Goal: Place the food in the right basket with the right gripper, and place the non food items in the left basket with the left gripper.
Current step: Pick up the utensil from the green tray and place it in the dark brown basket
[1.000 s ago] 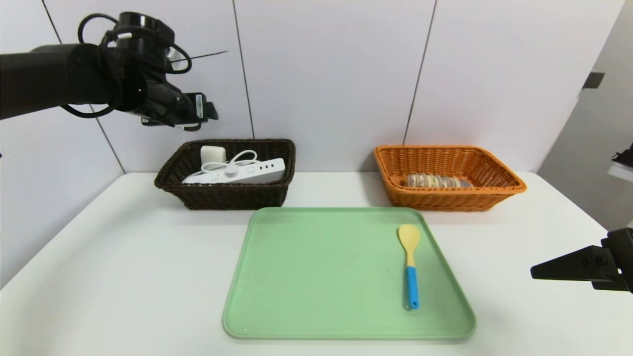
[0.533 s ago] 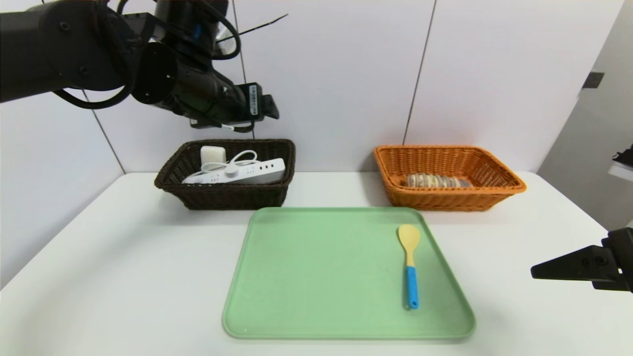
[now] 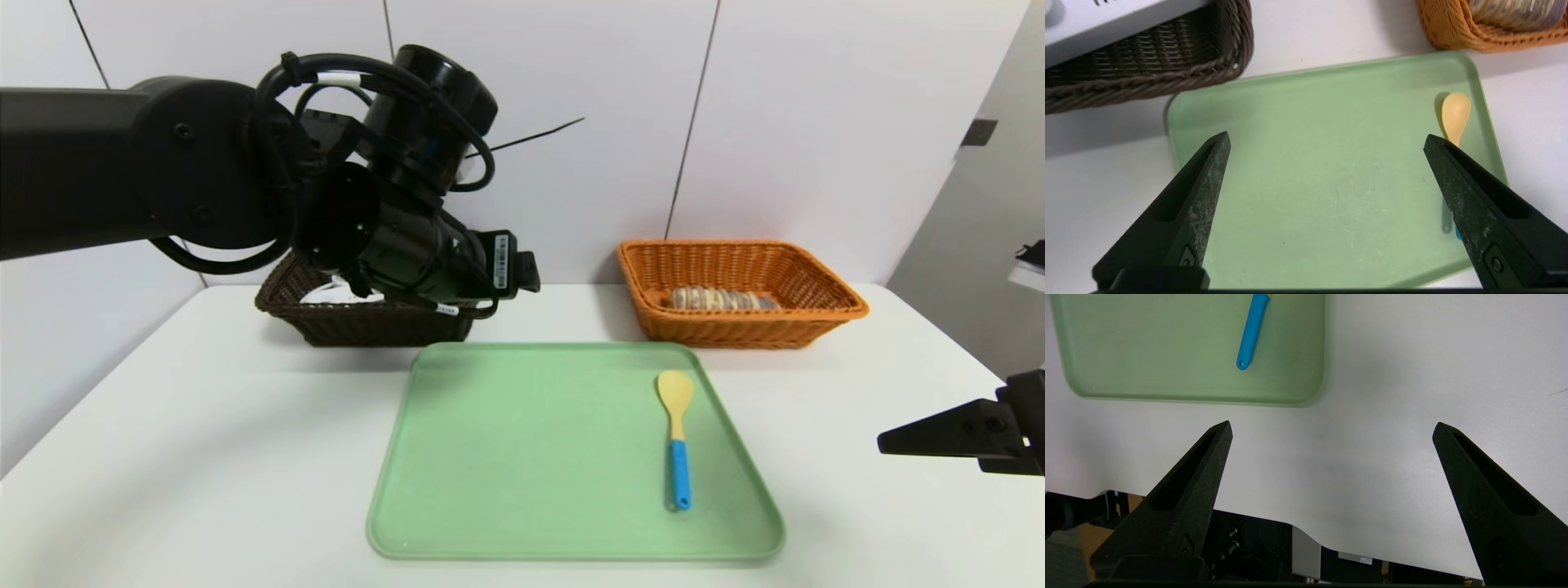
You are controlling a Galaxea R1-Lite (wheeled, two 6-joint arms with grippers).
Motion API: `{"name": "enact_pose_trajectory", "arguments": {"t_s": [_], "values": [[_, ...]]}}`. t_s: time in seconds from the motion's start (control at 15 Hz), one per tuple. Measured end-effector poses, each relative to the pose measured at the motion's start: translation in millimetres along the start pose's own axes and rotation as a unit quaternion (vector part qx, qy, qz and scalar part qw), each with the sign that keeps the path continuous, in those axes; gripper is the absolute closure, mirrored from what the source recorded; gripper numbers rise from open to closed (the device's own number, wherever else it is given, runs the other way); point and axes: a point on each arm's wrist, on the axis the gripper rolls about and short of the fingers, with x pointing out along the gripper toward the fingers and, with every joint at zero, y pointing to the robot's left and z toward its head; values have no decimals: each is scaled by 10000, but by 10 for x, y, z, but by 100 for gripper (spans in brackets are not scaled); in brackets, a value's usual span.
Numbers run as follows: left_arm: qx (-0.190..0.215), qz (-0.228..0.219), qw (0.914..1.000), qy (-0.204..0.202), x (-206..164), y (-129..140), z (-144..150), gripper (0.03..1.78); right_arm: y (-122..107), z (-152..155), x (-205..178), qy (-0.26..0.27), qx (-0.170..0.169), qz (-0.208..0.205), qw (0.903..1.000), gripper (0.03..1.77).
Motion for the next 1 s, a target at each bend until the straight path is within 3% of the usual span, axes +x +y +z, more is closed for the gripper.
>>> {"name": "enact_pose_trajectory", "arguments": {"t_s": [0.53, 0.73, 1.0], "values": [[100, -439, 9980, 437, 80, -503, -369, 12, 2, 21, 29, 46, 11, -15, 10000, 10], [33, -194, 9984, 525, 319, -743, -571, 12, 2, 26, 44, 71, 13, -20, 10000, 10], [255, -105, 9979, 582, 585, -1046, -789, 12, 0, 23, 46, 80, 41, -28, 10000, 10]]}}
